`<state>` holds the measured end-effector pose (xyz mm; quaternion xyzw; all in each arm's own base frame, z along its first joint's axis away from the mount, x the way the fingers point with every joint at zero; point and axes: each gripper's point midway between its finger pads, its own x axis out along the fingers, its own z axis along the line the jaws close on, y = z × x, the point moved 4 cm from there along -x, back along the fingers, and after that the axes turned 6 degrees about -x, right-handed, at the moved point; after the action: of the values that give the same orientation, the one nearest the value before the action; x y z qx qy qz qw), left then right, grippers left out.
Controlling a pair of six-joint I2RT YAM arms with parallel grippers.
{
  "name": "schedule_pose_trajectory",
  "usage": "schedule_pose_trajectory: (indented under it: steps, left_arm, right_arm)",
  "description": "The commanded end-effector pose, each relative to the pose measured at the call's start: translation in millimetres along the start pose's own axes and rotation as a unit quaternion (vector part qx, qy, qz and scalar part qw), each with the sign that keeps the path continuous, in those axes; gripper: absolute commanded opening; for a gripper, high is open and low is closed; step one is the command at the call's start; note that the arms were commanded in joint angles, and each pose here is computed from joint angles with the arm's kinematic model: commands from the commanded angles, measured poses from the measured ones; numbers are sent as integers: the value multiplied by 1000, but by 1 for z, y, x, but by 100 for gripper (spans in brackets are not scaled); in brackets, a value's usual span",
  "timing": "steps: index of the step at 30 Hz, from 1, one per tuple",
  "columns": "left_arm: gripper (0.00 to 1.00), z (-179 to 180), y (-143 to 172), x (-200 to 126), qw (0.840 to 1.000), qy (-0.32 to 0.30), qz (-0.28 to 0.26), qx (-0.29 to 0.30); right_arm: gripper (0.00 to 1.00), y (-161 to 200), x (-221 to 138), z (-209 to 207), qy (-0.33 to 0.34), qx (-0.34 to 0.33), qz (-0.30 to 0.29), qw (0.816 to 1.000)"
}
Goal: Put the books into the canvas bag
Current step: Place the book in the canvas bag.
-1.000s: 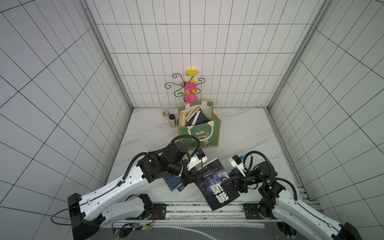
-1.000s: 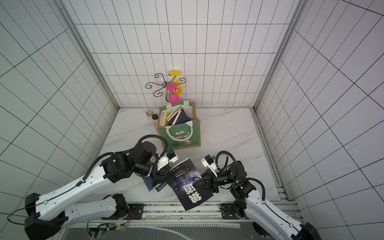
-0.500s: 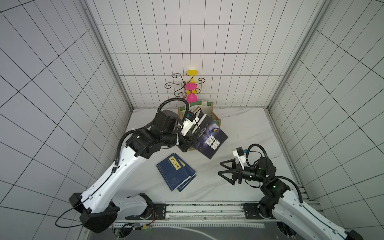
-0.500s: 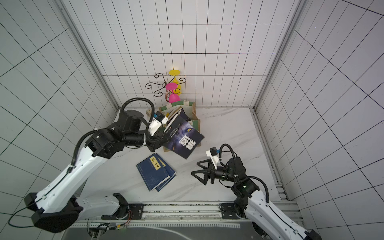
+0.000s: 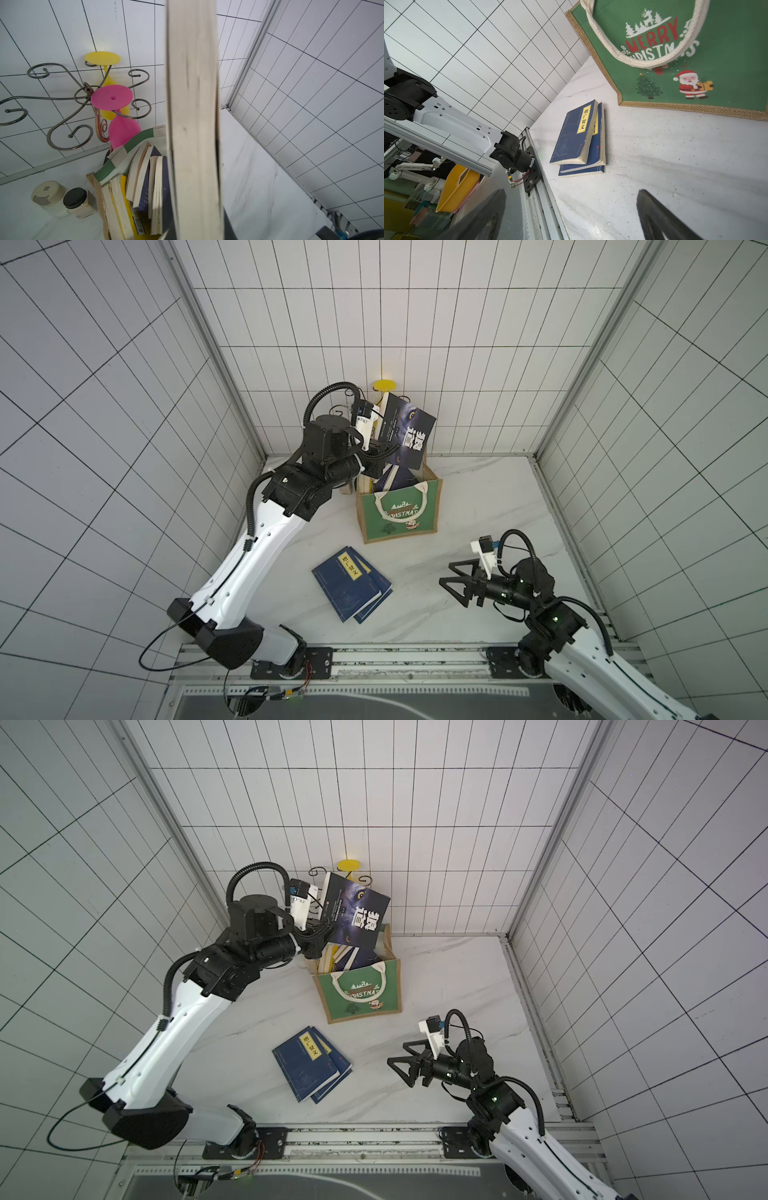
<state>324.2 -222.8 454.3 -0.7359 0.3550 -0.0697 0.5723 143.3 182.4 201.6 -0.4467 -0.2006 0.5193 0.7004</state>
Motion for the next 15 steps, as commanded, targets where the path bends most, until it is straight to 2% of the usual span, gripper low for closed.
schedule_pose_trajectory:
  steps: [1, 9, 15]
  left_arm:
    - [0, -1, -27, 5, 998, -4, -69, -7]
    - [0, 20, 11, 47, 999, -35, -13, -17]
    - [0, 28, 38, 62, 999, -40, 27, -23]
  right_arm:
    - [99, -9, -3, 1, 11, -13, -7, 1000]
    - [99, -5, -3, -2, 18, -11, -3, 1000]
    - [99, -4, -3, -4, 19, -9, -1, 1000]
